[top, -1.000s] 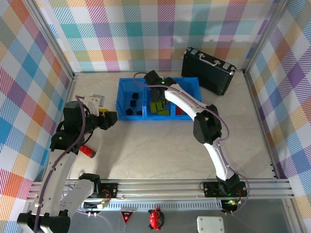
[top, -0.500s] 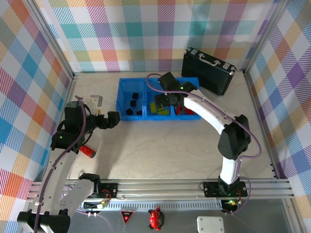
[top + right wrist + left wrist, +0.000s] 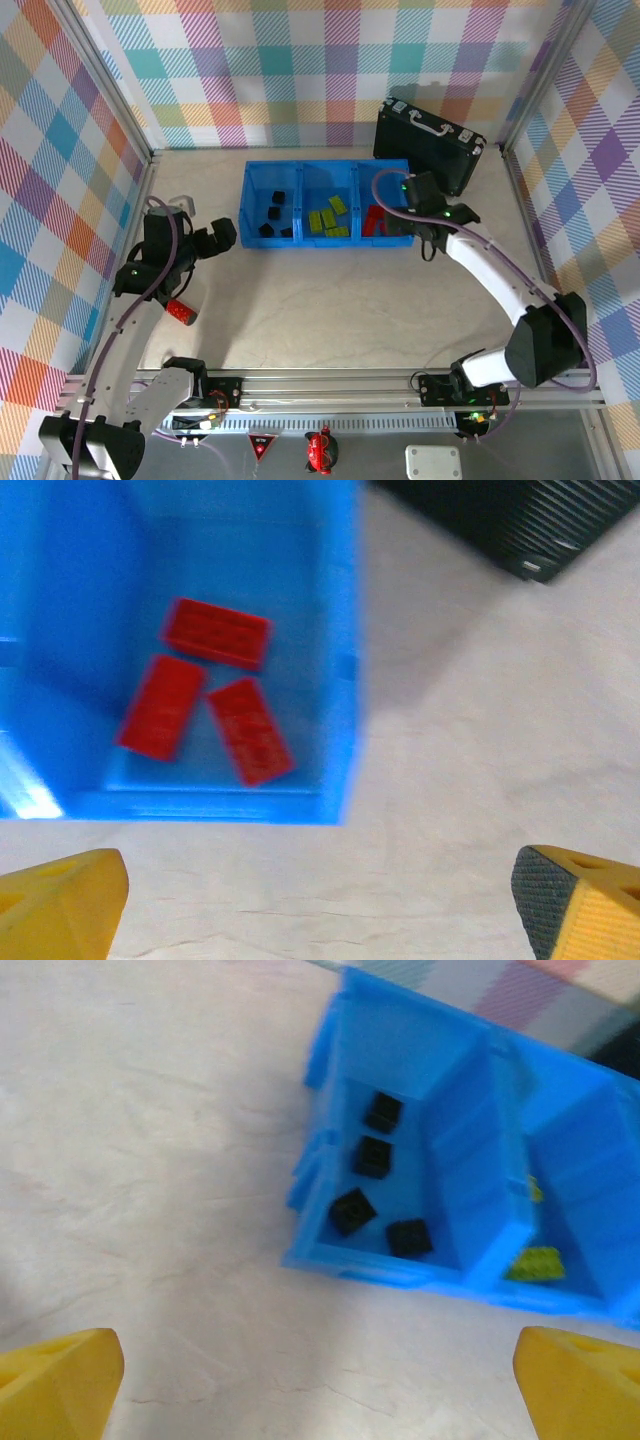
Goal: Sort the legos into containers by color
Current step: Reset both arms
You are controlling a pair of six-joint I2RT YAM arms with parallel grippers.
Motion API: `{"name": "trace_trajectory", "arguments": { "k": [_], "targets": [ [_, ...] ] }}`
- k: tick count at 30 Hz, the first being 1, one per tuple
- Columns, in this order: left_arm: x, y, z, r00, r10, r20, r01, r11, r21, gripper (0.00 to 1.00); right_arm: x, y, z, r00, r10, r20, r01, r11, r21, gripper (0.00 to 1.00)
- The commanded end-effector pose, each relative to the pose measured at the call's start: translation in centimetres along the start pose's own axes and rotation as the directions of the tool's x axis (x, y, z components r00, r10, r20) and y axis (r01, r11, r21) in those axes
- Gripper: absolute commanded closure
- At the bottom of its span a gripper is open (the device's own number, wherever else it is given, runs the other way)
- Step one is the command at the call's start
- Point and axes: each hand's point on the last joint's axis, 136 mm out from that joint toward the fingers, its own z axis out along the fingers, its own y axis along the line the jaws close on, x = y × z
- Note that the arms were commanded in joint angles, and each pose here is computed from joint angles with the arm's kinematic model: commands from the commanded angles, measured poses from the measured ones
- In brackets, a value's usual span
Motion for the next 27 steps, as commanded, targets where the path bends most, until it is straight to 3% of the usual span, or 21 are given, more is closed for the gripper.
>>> {"name": "trace_trajectory", "arguments": {
  "k": [1,8,13,16,20,23,27],
  "targets": [
    [-0.7,3.7,1.2,0.99,-0.066,0.125,0.087,0.982,-0.165,0.0,-0.8,-3.7,1.0,0.994,0.052,0.1,-0.06,0.995,0.082,0.01],
    [-0.1,6.7,4.2,0.984,-0.007,0.179,0.063,0.949,-0.308,0.0,2.2,-8.2,4.7,0.984,0.119,0.135,-0.14,0.977,0.16,0.01],
    [1.2,10.1,6.2,0.988,0.059,0.142,0.02,0.868,-0.497,0.0,3.4,-9.0,7.0,0.974,0.067,0.215,-0.106,0.979,0.174,0.01],
    [2.5,11.3,8.1,0.991,0.104,0.089,-0.038,0.833,-0.551,0.0,4.1,-9.8,8.8,0.971,0.064,0.23,-0.111,0.974,0.198,0.01],
    [3.8,11.2,11.1,0.987,0.153,0.045,-0.107,0.845,-0.524,0.0,4.2,-9.8,9.6,0.954,0.106,0.282,-0.157,0.974,0.164,0.01],
    [4.0,10.3,12.4,0.977,0.195,0.09,-0.134,0.881,-0.454,0.0,2.7,-8.3,8.7,0.914,0.078,0.398,-0.113,0.991,0.065,0.01],
    [3.2,8.4,13.1,0.947,0.261,0.189,-0.183,0.919,-0.35,0.0,2.5,-7.1,8.7,0.878,0.083,0.472,-0.088,0.996,-0.011,0.01]
  ]
}}
